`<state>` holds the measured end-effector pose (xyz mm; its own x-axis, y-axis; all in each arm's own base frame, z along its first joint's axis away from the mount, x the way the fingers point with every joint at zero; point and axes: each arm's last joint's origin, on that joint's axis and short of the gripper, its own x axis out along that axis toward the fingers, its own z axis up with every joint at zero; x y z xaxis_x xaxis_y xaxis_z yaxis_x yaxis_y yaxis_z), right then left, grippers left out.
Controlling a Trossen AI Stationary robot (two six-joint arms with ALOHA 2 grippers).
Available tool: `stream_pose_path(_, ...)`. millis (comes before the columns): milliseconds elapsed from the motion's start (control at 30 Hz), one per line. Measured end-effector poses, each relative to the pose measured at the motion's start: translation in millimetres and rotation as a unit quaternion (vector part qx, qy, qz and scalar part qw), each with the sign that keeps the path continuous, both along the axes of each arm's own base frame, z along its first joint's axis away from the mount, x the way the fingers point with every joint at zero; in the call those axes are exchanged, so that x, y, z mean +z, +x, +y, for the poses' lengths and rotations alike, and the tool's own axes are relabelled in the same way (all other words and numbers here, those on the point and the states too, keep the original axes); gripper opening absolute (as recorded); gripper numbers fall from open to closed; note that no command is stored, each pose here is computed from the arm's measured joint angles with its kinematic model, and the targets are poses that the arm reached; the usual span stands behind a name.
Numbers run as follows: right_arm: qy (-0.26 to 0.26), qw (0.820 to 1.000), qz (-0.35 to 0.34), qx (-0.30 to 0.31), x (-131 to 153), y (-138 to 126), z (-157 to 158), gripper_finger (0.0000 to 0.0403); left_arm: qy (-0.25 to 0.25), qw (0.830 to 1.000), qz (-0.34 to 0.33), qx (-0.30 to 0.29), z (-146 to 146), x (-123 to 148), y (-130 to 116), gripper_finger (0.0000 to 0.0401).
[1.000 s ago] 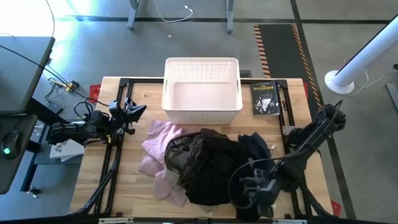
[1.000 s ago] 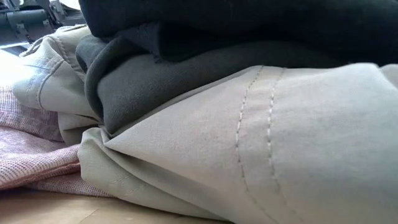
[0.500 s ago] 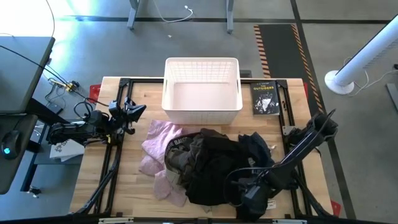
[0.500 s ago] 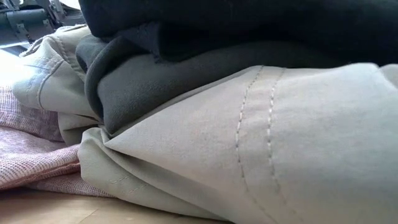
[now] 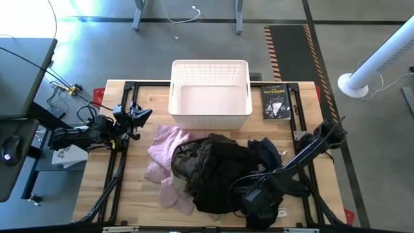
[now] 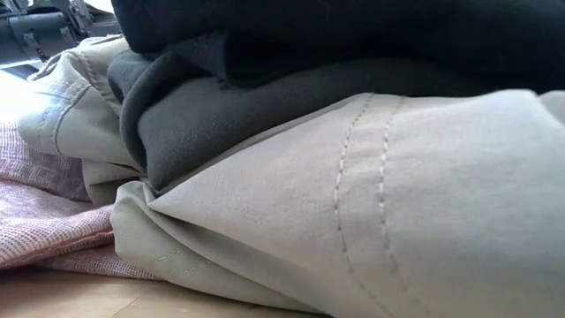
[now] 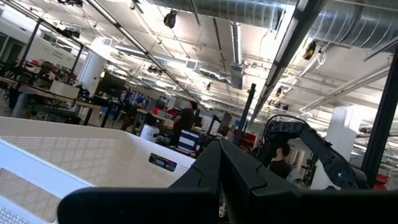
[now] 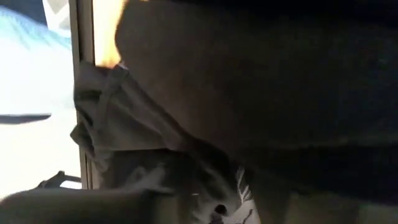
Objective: Sort clothes
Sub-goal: Put the black underwear into the white bin
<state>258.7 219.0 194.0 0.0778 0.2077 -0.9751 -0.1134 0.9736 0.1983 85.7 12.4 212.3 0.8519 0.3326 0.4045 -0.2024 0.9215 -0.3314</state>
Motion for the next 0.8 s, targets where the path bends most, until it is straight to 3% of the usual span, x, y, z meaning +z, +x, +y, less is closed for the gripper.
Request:
stream_pose_path(67, 0.01, 1.0, 0.021, 0.0, -2.4, -1.7, -1.8, 0.0045, -0.003, 1.0, -0.001, -0.001, 0.0, 0.1, 0.0, 0.0001)
stream_pose_path(133, 0.027, 0.999, 0.044, 0.006, -1.7, -3.9, -2.2, 0.0017, -0.008, 1.0, -0.003, -0.004, 0.0, 0.1, 0.0, 0.0001)
stream_pose_path(267, 0.108, 0.989, 0.105, 0.011, 13.8, -13.1, -2.6, 0.0023, -0.01, 1.0, -0.004, -0.005, 0.0, 0.0, 0.0, 0.0001)
stream_pose_path(433, 0.225, 0.965, 0.133, -0.01, 64.5, -22.7, -3.4, 0.0007, -0.011, 1.0, -0.004, -0.005, 0.0, 0.0, 0.0, 0.0001)
stream_pose_path(533, 0.248, 0.967, 0.057, -0.018, 107.3, -24.7, -10.9, 0.0007, -0.011, 1.0, -0.004, -0.005, 0.0, 0.1, 0.0, 0.0001)
stream_pose_path(667, 0.22, 0.967, -0.131, -0.02, 176.7, -28.7, -32.8, 0.0004, -0.011, 1.0, -0.004, -0.005, 0.0, 0.1, 0.0, 0.0001)
stream_pose_path(733, 0.177, 0.954, -0.241, -0.025, 212.8, -33.3, -47.1, 0.0005, -0.011, 1.0, -0.005, -0.005, 0.0, 0.1, 0.0, 0.0001)
stream_pose_path(800, 0.117, 0.928, -0.352, -0.038, 247.7, -37.9, -63.8, 0.0005, -0.011, 1.0, -0.005, -0.006, 0.0, 0.0, 0.0, 0.0001)
